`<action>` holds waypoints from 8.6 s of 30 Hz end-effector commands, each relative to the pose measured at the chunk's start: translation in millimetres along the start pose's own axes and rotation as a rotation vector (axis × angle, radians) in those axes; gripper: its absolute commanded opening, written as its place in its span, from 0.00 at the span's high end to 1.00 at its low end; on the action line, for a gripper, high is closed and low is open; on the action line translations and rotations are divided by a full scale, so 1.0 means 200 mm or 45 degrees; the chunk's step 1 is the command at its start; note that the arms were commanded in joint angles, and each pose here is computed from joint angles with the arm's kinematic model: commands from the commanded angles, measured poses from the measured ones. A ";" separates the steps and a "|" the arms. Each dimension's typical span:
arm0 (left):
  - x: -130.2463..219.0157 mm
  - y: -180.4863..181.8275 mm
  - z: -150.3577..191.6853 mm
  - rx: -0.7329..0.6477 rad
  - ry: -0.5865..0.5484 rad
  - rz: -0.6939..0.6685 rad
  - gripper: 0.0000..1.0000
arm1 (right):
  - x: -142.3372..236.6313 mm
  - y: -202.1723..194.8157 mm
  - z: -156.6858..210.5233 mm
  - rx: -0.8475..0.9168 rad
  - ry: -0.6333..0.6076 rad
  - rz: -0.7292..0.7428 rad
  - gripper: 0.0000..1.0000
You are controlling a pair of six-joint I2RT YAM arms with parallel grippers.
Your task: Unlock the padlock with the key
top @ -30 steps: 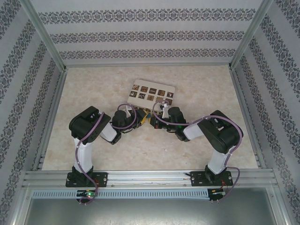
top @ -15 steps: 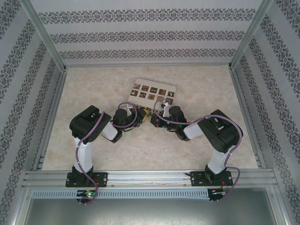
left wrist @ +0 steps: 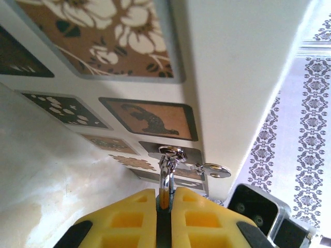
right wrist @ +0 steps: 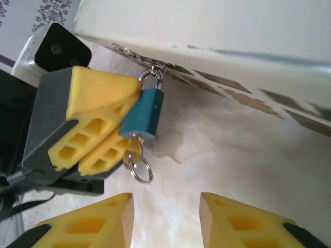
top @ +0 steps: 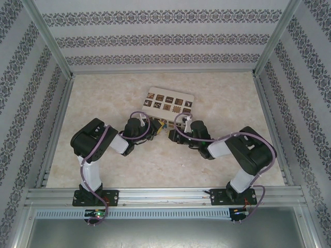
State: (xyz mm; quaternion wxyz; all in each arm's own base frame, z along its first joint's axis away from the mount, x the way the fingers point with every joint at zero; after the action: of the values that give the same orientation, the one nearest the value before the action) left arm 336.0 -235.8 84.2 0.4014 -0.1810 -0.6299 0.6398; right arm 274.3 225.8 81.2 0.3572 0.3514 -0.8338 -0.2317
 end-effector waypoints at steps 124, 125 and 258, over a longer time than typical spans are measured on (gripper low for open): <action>0.10 -0.01 0.14 0.091 -0.038 -0.254 0.81 | -0.11 0.21 0.12 1.342 -0.135 0.384 1.00; 0.09 -0.01 0.14 0.088 -0.040 -0.250 0.79 | -0.11 0.20 0.13 1.330 -0.131 0.384 1.00; 0.47 -0.31 -0.12 -0.736 -0.118 -0.633 0.40 | 0.21 -0.17 -0.24 0.086 -0.239 0.123 0.02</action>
State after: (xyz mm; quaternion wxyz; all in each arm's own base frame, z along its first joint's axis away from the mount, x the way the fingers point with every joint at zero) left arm 314.7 -162.8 142.6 0.4796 -0.1071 -0.7957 0.3540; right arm 307.6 175.5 102.3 0.2873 0.3141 -0.8761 -0.2263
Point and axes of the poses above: each hand's point on the last joint's axis, 136 mm out from that joint toward the fingers, its own x axis back along the fingers, its own y axis along the line the jaws close on, z = x × y, the point moved 5 cm from there along x, back along the fingers, and after that the axes turned 10 degrees about x, right-handed, at the moved point
